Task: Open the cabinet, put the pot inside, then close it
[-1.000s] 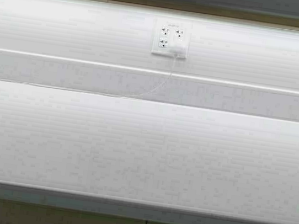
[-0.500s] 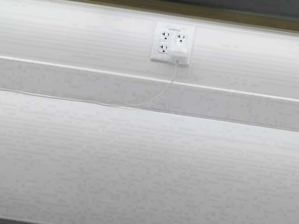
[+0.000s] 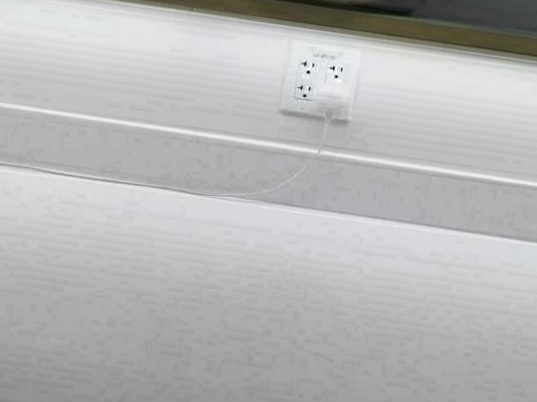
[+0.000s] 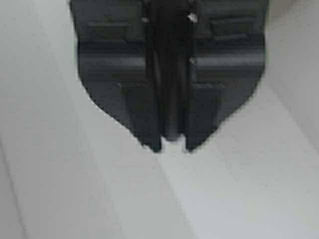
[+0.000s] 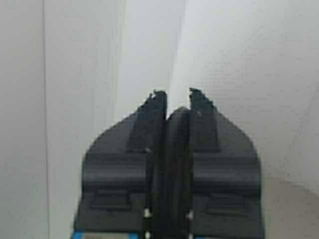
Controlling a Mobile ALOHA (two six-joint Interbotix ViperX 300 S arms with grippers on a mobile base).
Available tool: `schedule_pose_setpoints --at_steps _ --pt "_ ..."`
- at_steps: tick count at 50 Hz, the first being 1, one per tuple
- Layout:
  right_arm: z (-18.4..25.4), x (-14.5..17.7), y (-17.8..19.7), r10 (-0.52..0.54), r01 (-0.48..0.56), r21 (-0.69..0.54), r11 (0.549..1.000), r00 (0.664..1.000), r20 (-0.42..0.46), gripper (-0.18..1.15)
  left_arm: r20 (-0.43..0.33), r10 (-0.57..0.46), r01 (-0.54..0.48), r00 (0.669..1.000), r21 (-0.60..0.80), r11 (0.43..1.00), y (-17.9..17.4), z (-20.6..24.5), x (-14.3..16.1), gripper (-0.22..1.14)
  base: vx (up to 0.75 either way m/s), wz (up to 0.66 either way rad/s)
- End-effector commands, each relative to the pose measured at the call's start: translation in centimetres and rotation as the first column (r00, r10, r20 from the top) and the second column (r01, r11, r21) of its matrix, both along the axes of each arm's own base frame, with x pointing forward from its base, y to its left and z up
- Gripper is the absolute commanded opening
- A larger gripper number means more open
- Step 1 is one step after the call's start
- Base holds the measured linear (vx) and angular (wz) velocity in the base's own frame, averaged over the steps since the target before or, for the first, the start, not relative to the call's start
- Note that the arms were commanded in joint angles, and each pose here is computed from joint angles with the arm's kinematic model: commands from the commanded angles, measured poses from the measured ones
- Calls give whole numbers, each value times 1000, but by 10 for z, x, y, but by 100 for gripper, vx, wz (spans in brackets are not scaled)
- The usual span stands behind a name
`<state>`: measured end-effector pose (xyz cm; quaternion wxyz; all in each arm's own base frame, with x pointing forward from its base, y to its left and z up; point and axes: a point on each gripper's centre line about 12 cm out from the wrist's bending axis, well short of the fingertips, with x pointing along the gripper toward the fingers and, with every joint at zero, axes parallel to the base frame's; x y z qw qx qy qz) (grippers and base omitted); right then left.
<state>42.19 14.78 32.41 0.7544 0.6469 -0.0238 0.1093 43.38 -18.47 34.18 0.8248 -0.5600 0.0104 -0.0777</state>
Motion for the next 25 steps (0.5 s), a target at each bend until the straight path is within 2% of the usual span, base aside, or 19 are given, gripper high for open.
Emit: schedule_pose_setpoints --at_steps 1,12,19,22,25 --pt "22 -14 53 134 -135 9 991 989 58 8 -18 -155 154 988 -35 987 -51 8 -15 4 1 -1" --pt "20 -4 48 119 -119 -3 993 991 62 8 -72 -162 157 984 -67 985 -52 -9 -2 4 0 1" --pt "19 -3 48 122 -121 -14 993 991 62 7 -81 -161 155 984 -79 985 -51 -11 -1 3 0 -1" --pt "19 -3 48 122 -122 -7 992 991 61 10 -79 -157 150 984 -90 985 -50 -10 -1 4 0 0" --pt "20 -3 48 122 -122 -7 993 990 64 18 -61 -141 135 988 -103 985 -47 -7 -3 6 0 0"
